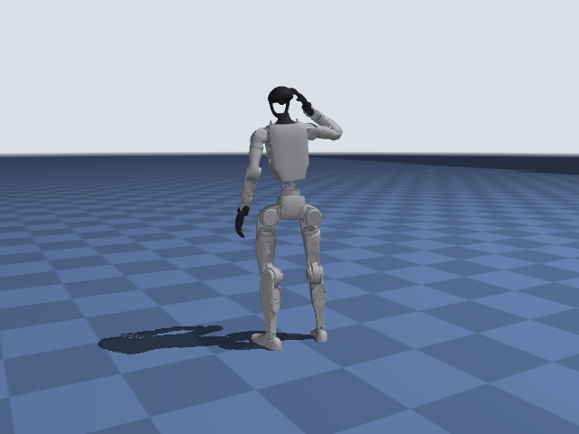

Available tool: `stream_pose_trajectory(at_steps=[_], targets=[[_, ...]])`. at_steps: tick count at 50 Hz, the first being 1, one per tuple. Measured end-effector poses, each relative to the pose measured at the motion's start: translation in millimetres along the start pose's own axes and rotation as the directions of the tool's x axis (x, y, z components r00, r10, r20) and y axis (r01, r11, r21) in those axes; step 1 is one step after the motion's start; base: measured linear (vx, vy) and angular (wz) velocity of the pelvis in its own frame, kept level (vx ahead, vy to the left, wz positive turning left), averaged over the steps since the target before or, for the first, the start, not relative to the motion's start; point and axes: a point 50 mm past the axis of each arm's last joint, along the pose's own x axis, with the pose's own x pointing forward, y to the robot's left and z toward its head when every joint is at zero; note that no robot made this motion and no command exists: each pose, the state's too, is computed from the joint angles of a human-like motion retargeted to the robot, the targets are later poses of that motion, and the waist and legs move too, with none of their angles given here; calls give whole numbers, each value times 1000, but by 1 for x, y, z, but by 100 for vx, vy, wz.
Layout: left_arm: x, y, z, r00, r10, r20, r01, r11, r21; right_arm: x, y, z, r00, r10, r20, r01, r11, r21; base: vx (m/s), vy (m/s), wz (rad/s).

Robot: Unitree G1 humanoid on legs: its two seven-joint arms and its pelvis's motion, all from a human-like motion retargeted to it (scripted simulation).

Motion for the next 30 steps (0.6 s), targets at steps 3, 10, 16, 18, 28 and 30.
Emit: stream_pose_trajectory(at_steps=[3,10,16,18,28,30], targets=[[-1,-2,-4,1000,1,-18,-1,1000,-18,0,1,1,1000,4,3,-4,1000,-6,0,0,0],[-3,-4,-9,1000,-5,-28,4,1000,-31,3,0,1,1000,16,11,-16,1000,-26,0,0,0],[-3,-3,-7,1000,-4,-20,4,1000,-24,6,-1,1,999,38,12,-38,997,-61,0,0,0],[-2,-3,-6,1000,-4,-15,3,1000,-23,6,-1,0,999,43,12,-42,997,-67,0,0,0],[1,-5,5,1000,-10,19,10,999,-31,6,-3,0,999,37,7,-36,997,-70,0,0,0],[1,-5,5,1000,-11,22,12,999,-30,6,-4,0,999,34,10,-33,997,-76,0,0,0]])
